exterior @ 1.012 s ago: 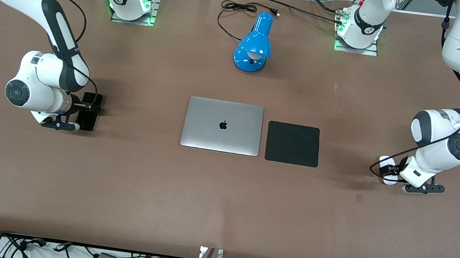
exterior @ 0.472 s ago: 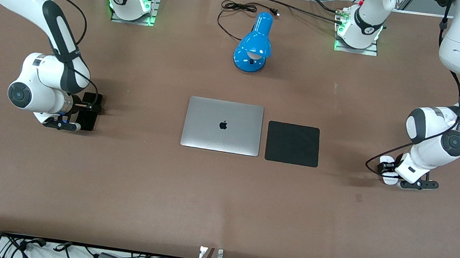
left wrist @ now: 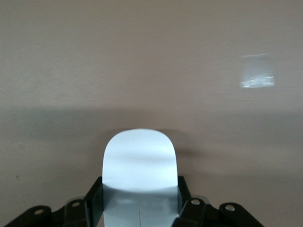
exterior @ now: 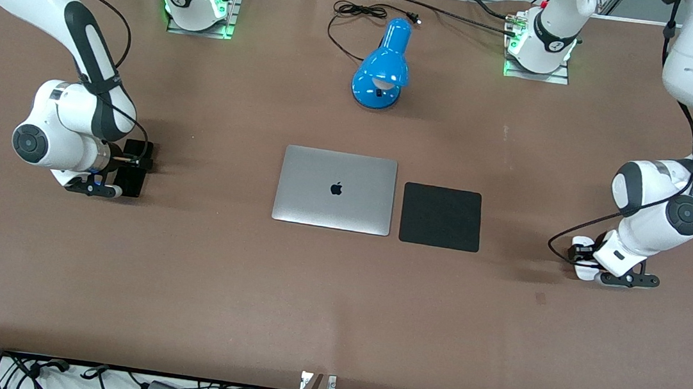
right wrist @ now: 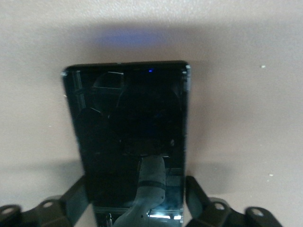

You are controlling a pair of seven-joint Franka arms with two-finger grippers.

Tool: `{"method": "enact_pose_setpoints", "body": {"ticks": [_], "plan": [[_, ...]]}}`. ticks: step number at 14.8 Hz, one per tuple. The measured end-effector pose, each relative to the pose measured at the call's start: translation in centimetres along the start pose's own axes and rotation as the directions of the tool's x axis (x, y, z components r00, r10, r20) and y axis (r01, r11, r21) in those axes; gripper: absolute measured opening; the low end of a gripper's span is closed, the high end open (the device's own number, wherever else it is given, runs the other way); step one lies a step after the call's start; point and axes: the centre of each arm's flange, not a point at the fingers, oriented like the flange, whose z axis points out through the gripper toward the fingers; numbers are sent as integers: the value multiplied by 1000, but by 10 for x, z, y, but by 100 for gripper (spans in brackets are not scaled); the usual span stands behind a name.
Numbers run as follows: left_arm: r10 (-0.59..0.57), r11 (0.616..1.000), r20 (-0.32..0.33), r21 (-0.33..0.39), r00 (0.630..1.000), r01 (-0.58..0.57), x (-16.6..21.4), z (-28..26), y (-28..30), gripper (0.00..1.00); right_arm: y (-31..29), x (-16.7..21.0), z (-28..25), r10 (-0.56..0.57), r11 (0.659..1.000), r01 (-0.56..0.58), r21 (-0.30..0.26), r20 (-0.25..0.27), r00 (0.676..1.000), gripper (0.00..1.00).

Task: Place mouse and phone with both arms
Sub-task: 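Carry the phone toward the laptop while the left gripper carries the mouse onto the pad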

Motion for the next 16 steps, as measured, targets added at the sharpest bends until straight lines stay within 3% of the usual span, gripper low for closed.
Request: {"method": "enact_pose_setpoints", "body": {"ticks": [4, 8, 12, 16], "plan": [[107, 992, 49, -68, 993, -104, 14, -60, 81, 62, 0, 0, 0, -1, 1000, 1, 0, 0, 1000, 80], [70, 994, 90, -88, 993, -62, -4, -66, 198, 62, -24, 0, -28, -41, 999, 41, -3, 30, 999, 80], [20, 997, 120, -72, 993, -11, -38, -40, 297, 62, -100, 5, -97, -131, 991, 131, -16, 6, 991, 80], [12, 999, 118, -44, 993, -6, -50, -20, 320, 62, -194, -10, -95, -91, 995, 91, -47, 1, 996, 80]]}}
